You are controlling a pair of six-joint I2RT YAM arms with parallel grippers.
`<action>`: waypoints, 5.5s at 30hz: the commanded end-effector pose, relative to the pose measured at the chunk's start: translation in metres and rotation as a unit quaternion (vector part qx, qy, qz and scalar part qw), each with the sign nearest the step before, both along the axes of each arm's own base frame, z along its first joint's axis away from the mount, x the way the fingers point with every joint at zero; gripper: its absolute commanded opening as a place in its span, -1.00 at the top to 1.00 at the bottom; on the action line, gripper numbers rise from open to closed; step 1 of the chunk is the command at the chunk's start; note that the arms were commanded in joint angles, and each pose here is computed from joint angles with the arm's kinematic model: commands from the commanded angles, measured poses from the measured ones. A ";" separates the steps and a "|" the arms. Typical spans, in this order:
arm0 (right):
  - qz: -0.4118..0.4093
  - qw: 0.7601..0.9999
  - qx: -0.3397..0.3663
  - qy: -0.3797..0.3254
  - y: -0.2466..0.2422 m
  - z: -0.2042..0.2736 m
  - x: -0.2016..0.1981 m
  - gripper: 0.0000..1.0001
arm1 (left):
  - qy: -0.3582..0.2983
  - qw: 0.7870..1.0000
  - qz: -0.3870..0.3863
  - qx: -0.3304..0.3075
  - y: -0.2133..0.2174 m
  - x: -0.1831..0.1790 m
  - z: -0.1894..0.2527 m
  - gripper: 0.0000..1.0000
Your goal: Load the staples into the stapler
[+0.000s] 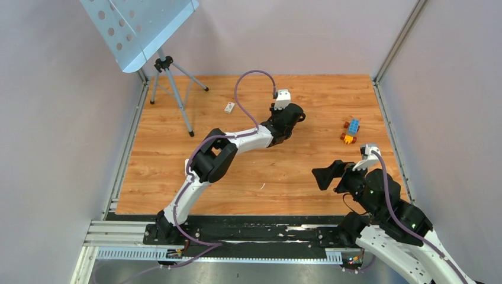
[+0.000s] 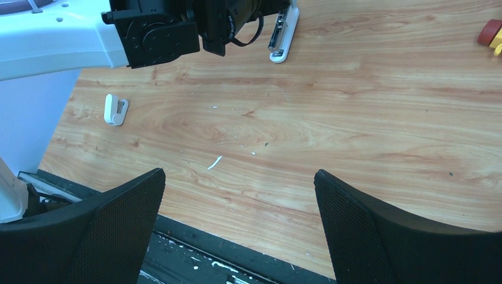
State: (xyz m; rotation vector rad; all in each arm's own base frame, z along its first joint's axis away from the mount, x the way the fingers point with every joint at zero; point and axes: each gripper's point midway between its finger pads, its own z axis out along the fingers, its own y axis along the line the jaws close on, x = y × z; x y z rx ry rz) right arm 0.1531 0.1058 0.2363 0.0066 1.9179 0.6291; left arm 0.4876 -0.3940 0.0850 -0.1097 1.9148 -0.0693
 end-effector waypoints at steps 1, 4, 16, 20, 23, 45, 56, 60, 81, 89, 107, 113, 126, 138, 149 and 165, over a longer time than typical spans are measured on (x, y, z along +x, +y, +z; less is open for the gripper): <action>-0.011 1.000 -0.013 -0.006 -0.009 0.005 -0.001 -1.00 | -0.019 1.000 0.015 -0.013 -0.003 0.006 0.011 0.69; -0.013 1.000 -0.008 -0.007 -0.010 0.008 -0.002 -0.99 | -0.014 1.000 0.012 -0.012 -0.005 0.005 0.010 0.60; -0.038 0.999 -0.013 -0.027 -0.031 0.021 -0.008 -0.99 | -0.001 1.000 0.002 -0.023 -0.007 0.000 0.002 0.16; -0.035 0.999 -0.005 -0.022 -0.028 0.020 -0.009 -1.00 | -0.001 0.999 -0.012 -0.031 -0.010 -0.003 0.014 -0.08; -0.030 0.999 -0.001 -0.015 -0.024 0.016 -0.009 -1.00 | -0.002 0.999 -0.023 -0.037 -0.008 -0.008 0.030 -0.19; -0.018 1.000 0.016 -0.008 -0.022 0.000 -0.016 -0.99 | 0.160 0.986 0.015 0.042 0.172 -0.143 0.067 -1.00; -0.017 1.000 0.022 -0.005 -0.016 -0.003 -0.012 -0.97 | 0.172 0.973 0.155 -0.006 0.323 -0.200 0.039 -0.79; -0.014 1.000 0.022 -0.004 -0.014 -0.003 -0.012 -0.96 | 0.173 0.966 0.190 -0.043 0.350 -0.204 0.027 -0.59; -0.017 1.000 0.023 -0.013 -0.016 -0.002 -0.010 -0.96 | 0.253 0.946 0.202 -0.016 0.374 -0.210 -0.041 -0.21; -0.016 0.999 0.023 -0.016 -0.016 0.000 -0.010 -0.96 | 0.261 0.948 0.182 -0.009 0.370 -0.207 -0.042 0.11; 0.049 0.999 0.015 0.014 0.021 -0.018 -0.006 -0.96 | 0.219 0.974 0.053 -0.032 0.337 -0.196 0.003 0.95; 0.140 0.990 0.014 -0.002 0.055 -0.016 -0.009 -0.96 | 0.121 0.976 -0.130 -0.126 0.272 -0.193 0.044 1.00; 0.449 0.892 0.037 -0.046 0.165 0.004 -0.033 -0.79 | 0.004 0.879 -0.441 -0.183 0.155 -0.265 0.125 1.00; 0.530 0.841 0.016 -0.111 0.185 0.034 -0.035 -0.64 | -0.011 0.763 -0.612 -0.210 0.104 -0.343 0.164 1.00; 0.567 0.817 -0.010 -0.104 0.185 0.031 -0.041 -0.53 | -0.010 0.723 -0.651 -0.231 0.097 -0.365 0.169 1.00; 0.586 0.806 0.002 -0.086 0.193 0.019 -0.044 0.06 | -0.019 0.704 -0.664 -0.251 0.093 -0.370 0.178 1.00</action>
